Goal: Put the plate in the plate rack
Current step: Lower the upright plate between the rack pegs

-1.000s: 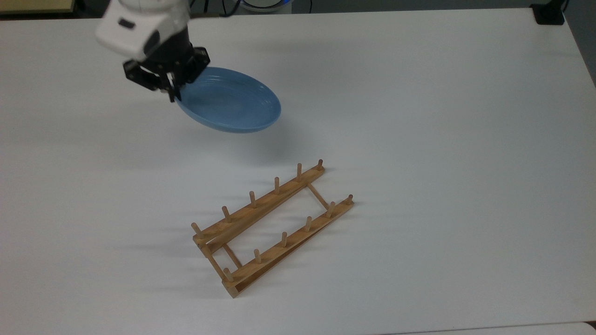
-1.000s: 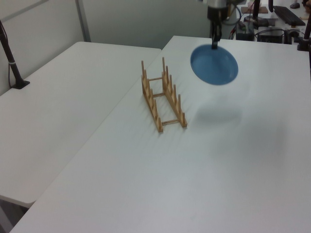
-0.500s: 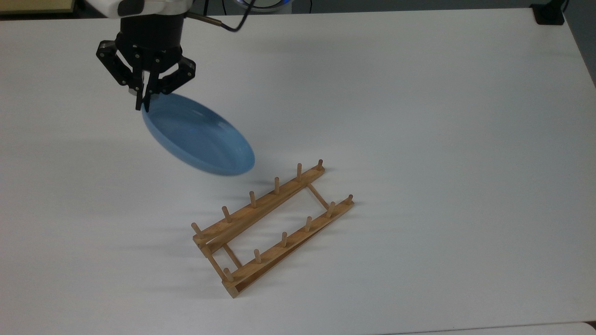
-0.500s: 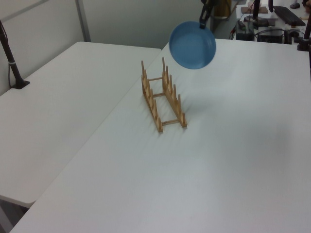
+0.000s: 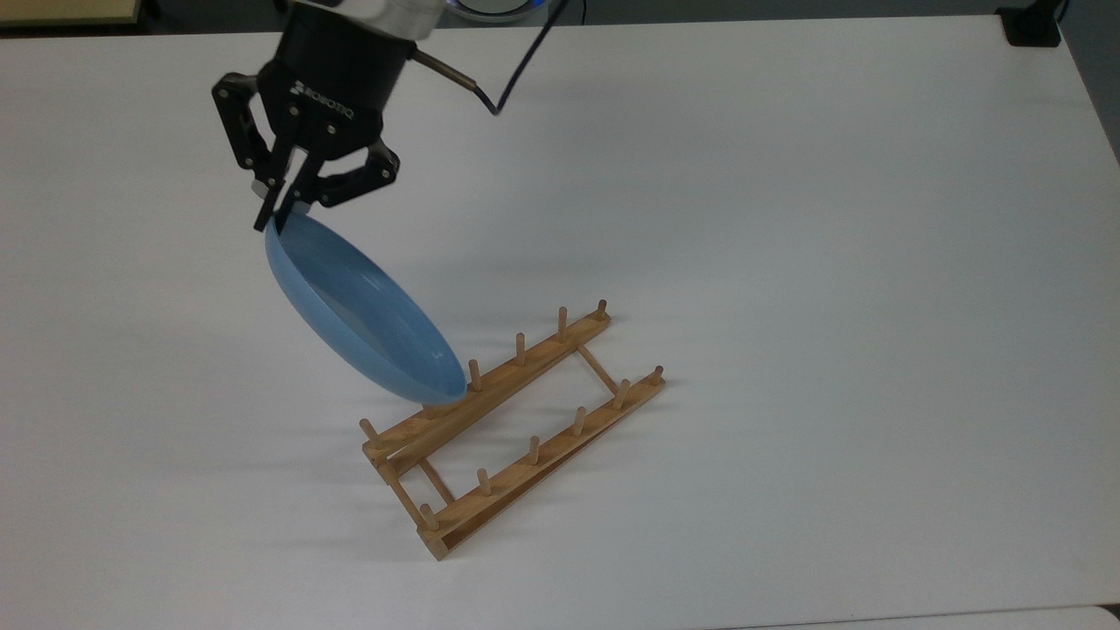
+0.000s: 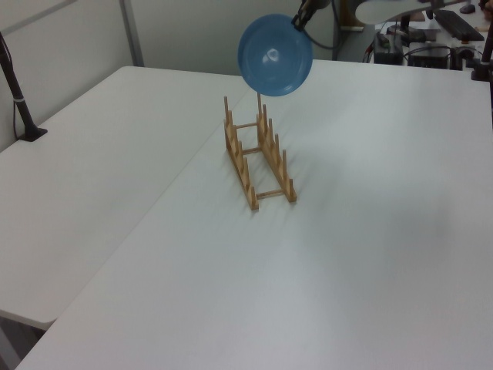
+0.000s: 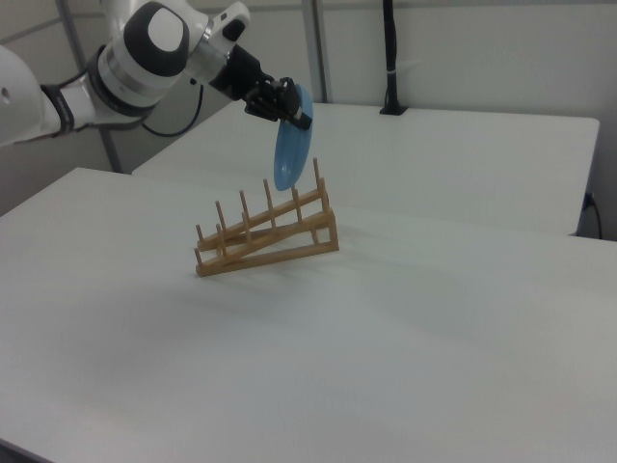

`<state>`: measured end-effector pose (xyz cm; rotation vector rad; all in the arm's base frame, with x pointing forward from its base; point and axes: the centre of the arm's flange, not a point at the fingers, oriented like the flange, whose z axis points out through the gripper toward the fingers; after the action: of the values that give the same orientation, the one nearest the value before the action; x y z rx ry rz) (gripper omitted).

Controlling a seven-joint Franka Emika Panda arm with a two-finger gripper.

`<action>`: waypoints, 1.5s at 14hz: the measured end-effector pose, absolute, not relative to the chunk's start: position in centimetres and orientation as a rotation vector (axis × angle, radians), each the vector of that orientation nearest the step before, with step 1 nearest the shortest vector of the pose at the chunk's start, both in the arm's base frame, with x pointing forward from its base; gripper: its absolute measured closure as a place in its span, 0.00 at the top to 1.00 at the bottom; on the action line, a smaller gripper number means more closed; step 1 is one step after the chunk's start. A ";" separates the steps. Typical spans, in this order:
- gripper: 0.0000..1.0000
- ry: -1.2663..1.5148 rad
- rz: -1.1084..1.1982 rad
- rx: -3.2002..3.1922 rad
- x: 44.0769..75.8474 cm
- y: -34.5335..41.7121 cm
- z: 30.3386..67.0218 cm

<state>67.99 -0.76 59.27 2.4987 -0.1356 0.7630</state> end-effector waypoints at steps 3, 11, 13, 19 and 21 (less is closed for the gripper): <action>0.05 -0.150 0.792 2.423 69.4 0.7 56.5; 0.05 -0.181 0.899 2.352 71.2 2.7 56.6; 0.05 -0.171 0.904 2.338 71.2 2.8 56.8; 0.05 -0.077 0.842 2.286 72.6 4.0 52.3; 0.05 -0.065 0.836 2.289 72.8 4.5 51.7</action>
<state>72.75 4.51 51.68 2.2891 -0.0647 0.8360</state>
